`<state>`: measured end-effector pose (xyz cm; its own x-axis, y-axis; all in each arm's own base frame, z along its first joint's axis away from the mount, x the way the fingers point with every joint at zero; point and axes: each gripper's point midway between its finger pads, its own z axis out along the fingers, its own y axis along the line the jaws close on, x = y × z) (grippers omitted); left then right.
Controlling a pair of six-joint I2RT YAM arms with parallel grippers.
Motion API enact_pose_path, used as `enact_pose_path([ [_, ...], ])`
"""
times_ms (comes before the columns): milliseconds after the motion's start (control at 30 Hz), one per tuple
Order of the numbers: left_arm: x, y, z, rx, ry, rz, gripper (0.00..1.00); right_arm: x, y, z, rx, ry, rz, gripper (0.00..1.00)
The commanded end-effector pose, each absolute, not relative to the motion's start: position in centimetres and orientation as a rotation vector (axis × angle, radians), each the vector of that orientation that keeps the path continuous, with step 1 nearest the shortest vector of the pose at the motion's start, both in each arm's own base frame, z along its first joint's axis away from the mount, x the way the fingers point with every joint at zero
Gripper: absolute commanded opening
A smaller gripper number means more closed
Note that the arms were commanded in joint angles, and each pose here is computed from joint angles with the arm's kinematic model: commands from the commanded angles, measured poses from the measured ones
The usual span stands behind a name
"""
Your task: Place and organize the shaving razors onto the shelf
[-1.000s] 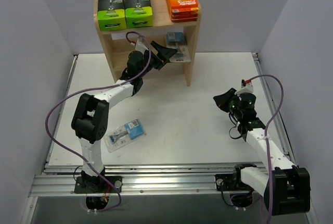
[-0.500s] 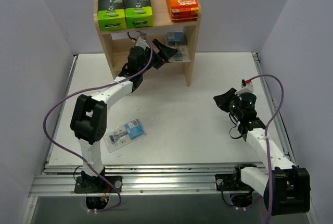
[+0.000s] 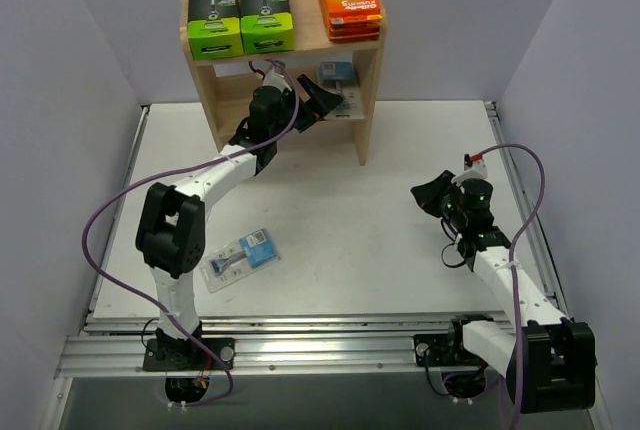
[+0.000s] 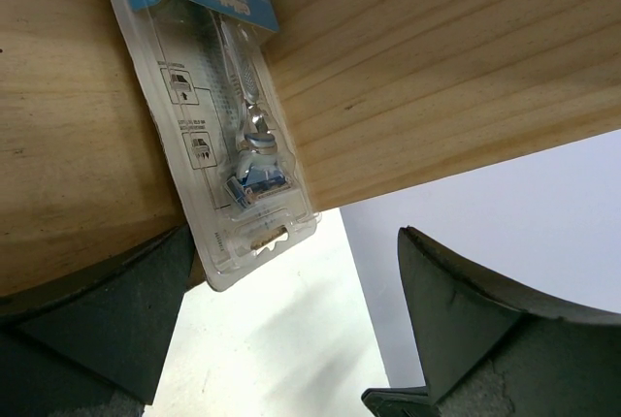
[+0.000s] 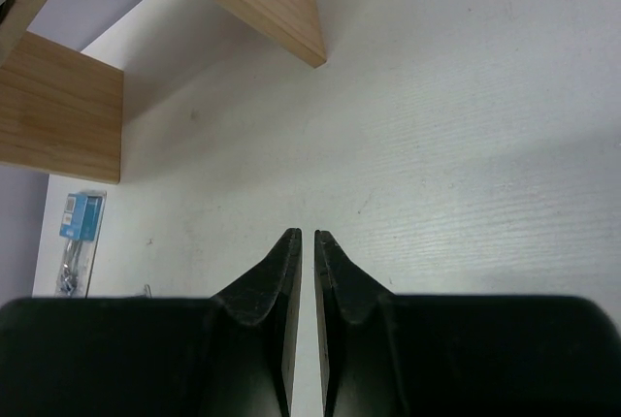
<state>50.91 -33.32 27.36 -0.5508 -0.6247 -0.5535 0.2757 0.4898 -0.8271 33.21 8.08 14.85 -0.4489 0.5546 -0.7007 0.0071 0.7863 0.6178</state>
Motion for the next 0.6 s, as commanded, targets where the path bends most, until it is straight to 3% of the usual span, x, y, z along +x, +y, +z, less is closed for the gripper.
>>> enact_pose_path([
  [0,52.7,-29.7,24.6,-0.288,1.864,-0.922,0.96,33.2,7.7,15.2,0.402,1.935,0.655,0.07],
  [567,52.9,-31.5,25.2,-0.191,1.866,-0.816,0.96,33.0,7.3,15.0,0.396,1.945,0.63,0.08],
])
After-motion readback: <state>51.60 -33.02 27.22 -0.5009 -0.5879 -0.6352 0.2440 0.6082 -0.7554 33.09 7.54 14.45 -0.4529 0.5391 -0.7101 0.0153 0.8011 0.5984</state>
